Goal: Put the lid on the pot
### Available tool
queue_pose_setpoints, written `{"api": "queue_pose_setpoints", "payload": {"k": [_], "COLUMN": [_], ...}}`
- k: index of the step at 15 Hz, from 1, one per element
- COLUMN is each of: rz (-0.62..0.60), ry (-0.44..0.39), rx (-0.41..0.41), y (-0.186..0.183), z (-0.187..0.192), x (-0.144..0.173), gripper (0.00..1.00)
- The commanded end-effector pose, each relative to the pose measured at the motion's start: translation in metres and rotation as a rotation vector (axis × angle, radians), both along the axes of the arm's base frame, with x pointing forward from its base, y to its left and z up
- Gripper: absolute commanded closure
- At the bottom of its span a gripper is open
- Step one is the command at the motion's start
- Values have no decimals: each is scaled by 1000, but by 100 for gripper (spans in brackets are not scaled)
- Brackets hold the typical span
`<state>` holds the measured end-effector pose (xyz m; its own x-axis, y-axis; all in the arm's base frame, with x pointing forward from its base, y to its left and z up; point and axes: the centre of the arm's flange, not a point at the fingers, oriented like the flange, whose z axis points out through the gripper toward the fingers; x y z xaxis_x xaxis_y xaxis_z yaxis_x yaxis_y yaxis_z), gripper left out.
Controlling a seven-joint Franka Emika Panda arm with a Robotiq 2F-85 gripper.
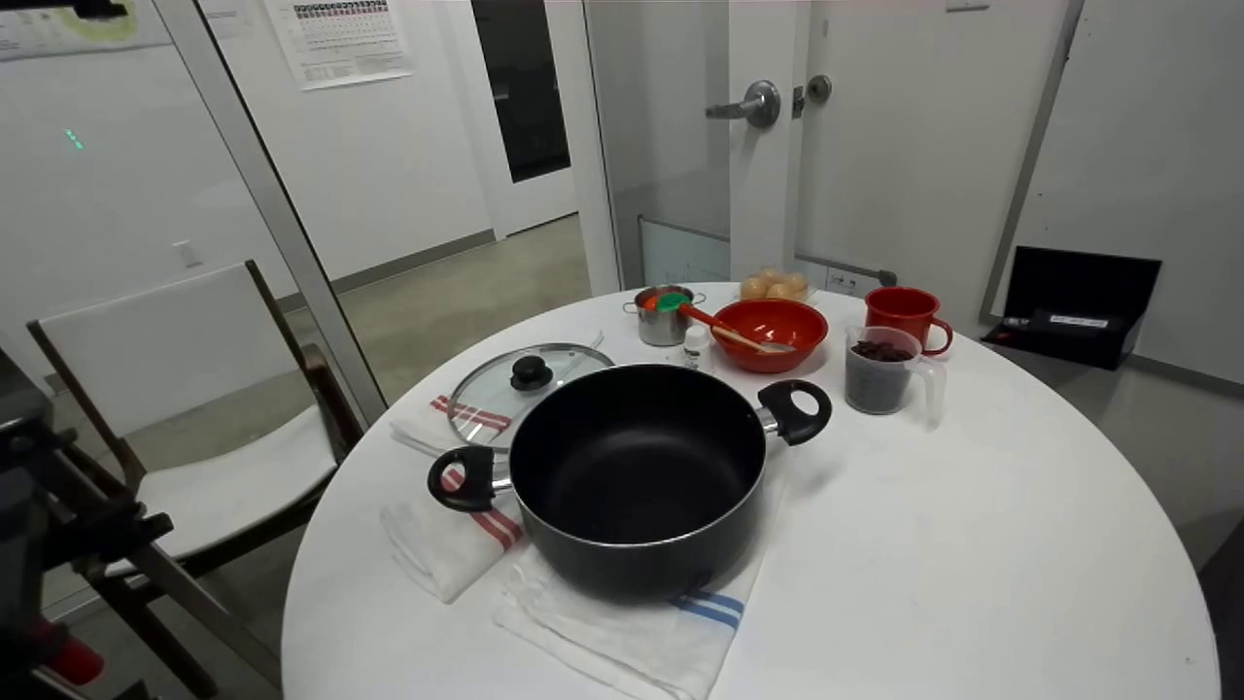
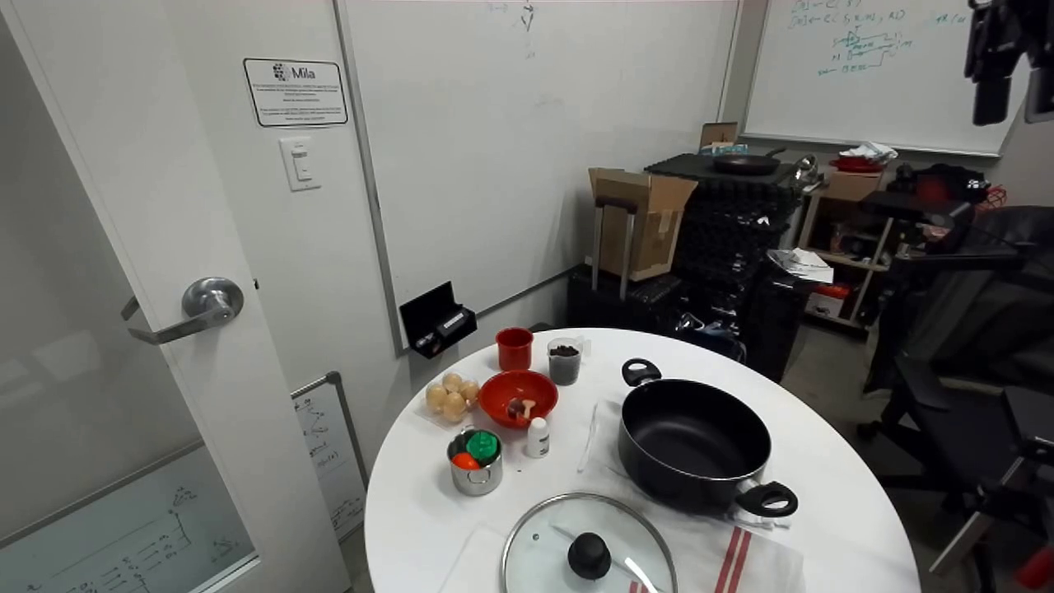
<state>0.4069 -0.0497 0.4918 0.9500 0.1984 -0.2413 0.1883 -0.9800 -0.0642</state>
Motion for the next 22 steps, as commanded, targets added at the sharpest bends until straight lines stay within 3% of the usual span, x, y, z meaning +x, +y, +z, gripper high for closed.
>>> {"api": "queue_pose_setpoints", "payload": {"k": [1,8,14,17,18,22], "rz": [70,181,262,316,296,302], "ry": [41,39,46,66,69,81], "rx": [-86,-173,-218,-239,-202,-204], "y": [29,93,142,163,150,153], "z": [-25,-114,-200,-238,-223,-234], "x": [82,181,233,243,217,219], "gripper": [0,0,0,0,0,0]}}
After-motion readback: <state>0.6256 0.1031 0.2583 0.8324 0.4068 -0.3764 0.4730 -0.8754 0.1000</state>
